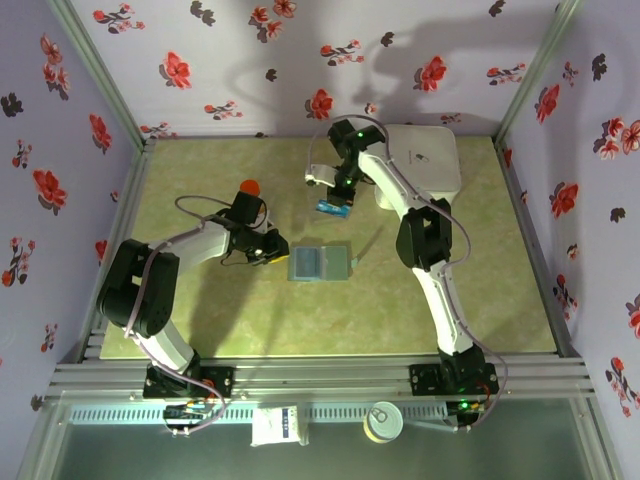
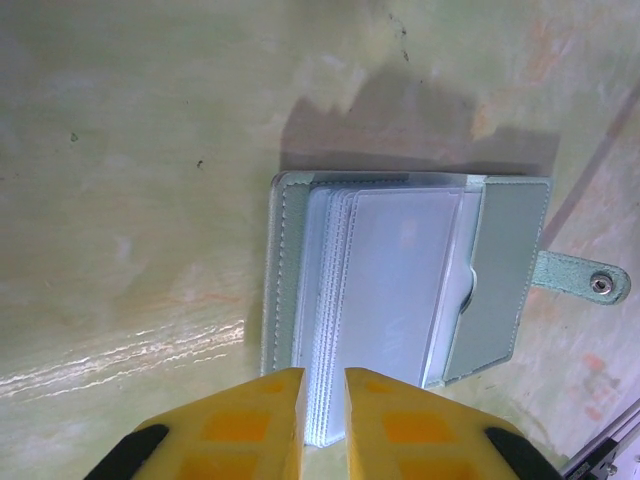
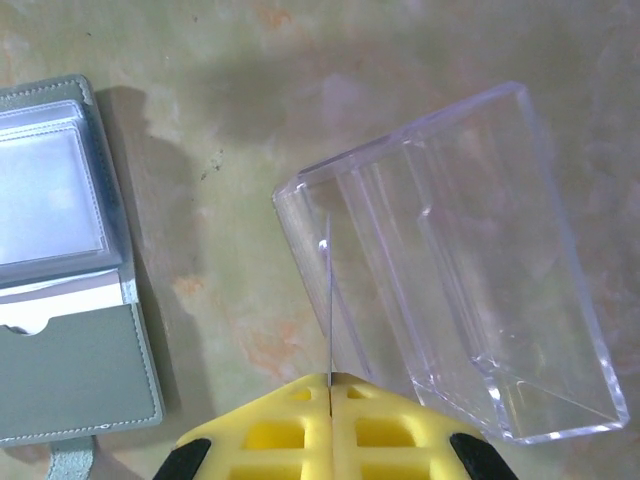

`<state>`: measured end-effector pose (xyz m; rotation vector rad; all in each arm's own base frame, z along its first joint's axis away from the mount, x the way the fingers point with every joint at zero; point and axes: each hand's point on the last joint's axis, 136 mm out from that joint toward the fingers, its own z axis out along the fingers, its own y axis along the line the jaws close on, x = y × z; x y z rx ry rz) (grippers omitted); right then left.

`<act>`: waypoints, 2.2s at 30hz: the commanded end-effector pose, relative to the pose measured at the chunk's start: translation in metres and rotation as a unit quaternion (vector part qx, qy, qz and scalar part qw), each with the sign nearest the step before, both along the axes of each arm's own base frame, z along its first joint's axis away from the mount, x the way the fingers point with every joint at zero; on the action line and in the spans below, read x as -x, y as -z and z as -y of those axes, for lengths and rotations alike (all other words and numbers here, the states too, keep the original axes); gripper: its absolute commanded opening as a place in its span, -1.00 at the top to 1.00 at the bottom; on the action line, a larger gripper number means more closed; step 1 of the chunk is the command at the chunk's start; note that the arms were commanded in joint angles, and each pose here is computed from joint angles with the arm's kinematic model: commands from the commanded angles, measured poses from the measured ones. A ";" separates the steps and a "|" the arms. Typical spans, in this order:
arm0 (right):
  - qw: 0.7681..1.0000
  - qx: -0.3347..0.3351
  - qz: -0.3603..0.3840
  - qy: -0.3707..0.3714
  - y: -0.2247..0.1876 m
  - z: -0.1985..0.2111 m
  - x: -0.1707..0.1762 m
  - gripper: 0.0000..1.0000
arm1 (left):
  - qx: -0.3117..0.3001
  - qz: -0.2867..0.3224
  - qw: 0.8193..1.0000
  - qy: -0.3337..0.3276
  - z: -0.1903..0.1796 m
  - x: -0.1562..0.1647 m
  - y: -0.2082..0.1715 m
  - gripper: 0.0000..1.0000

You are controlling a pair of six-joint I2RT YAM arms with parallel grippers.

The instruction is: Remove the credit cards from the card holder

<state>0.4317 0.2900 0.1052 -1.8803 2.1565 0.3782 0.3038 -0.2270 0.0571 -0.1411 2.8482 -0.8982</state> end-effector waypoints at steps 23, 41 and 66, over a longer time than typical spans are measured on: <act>0.996 -0.036 0.077 -0.036 -0.023 -0.011 -0.026 1.00 | 0.000 -0.006 1.000 0.004 -0.004 0.004 -0.002 0.67; 0.998 0.006 0.001 -0.060 0.007 0.004 0.003 1.00 | 0.002 -0.013 1.000 -0.003 -0.005 0.005 0.005 0.68; 0.996 0.015 -0.071 -0.057 0.035 -0.007 0.031 1.00 | 0.007 -0.017 1.000 -0.005 -0.004 0.006 0.011 0.69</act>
